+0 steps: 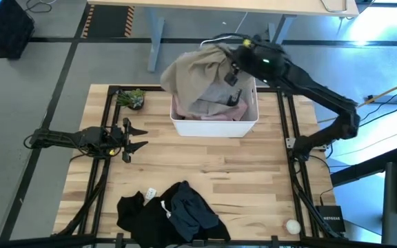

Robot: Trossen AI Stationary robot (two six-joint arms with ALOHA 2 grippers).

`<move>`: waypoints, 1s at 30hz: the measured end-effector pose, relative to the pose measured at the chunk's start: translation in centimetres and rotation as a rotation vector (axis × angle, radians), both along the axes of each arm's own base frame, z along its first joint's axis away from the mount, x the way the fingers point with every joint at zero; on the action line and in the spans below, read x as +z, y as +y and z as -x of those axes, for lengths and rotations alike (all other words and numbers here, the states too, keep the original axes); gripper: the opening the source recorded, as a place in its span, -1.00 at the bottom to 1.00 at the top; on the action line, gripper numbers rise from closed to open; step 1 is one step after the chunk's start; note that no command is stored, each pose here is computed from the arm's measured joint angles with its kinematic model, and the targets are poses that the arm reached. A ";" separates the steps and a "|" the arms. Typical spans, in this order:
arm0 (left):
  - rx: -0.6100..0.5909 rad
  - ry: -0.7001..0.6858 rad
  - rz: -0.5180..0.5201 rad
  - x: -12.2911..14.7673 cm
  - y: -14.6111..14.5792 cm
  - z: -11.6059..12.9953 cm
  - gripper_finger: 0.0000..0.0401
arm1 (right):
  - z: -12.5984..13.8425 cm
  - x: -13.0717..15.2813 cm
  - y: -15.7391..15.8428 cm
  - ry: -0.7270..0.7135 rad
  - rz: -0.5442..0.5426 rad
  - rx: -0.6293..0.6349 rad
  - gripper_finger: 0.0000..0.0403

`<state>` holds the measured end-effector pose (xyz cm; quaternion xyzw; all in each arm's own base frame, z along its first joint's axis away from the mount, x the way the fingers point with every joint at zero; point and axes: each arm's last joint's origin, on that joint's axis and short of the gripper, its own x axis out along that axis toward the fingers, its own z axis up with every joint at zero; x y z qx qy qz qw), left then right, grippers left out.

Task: Sort clothes
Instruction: Put the gray shorts into the white laundry bin

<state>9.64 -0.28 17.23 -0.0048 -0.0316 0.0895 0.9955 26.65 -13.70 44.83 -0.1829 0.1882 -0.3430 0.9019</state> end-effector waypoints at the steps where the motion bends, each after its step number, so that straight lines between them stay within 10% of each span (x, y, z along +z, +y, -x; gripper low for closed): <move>1: 0.000 0.000 0.000 0.0 0.0 0.0 -0.01 | -0.4 -1.0 -0.9 0.038 -0.044 -0.011 -0.88; 21: 0.000 0.007 0.000 -0.1 0.0 0.0 -0.01 | -3.4 -23.4 -6.9 0.398 -0.520 -0.036 -0.88; 30: 0.001 0.009 -0.003 -0.1 0.0 0.0 -0.01 | -2.2 -24.9 -7.6 0.354 -0.676 -0.140 -0.64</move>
